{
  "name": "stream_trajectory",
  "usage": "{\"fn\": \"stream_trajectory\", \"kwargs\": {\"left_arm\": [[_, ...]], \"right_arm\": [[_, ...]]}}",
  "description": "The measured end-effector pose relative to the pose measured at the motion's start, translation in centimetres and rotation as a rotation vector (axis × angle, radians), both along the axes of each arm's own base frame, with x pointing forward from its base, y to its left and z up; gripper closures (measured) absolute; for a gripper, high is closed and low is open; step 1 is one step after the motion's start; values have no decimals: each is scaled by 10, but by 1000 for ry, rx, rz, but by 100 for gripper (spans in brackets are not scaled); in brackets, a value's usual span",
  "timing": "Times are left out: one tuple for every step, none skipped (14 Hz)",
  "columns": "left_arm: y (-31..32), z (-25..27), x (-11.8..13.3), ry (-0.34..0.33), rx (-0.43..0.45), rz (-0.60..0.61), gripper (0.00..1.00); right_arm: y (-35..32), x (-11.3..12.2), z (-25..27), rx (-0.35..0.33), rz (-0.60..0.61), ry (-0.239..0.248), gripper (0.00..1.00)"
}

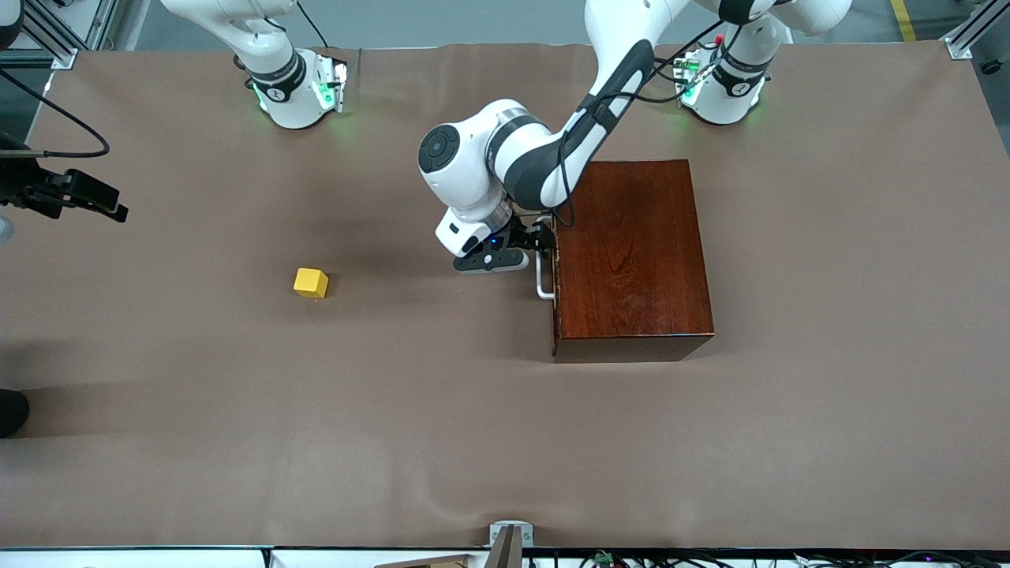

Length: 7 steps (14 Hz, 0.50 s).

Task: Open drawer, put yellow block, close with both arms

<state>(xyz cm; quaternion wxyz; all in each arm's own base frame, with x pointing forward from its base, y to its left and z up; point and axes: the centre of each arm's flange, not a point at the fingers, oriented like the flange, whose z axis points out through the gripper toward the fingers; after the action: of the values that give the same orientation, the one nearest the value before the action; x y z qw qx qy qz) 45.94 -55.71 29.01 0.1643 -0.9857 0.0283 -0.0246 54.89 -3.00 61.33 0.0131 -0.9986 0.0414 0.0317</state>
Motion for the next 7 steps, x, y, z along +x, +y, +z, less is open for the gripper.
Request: {"fn": "stream_trajectory", "kwargs": {"left_arm": [[0,-4,-1,3,4,-1,0],[-1,-6,-1,5,6,-2,0],[-1,-7,-2,4,4,-2,0],[-3,-7,-2,3,-8,3,0],[-5,-6,-2,2,-25,13,0],[-6,-5,0,0,-44,22,0],[-7,-4,1,-2,-61,31,0]], "right_arm": [[0,0,0,0,0,1,0],[0,0,0,0,0,1,0],[0,0,0,0,0,1,0],[0,0,0,0,0,2,0],[0,0,0,0,0,2,0],[0,0,0,0,0,2,0],[0,0,0,0,0,3,0]]}}
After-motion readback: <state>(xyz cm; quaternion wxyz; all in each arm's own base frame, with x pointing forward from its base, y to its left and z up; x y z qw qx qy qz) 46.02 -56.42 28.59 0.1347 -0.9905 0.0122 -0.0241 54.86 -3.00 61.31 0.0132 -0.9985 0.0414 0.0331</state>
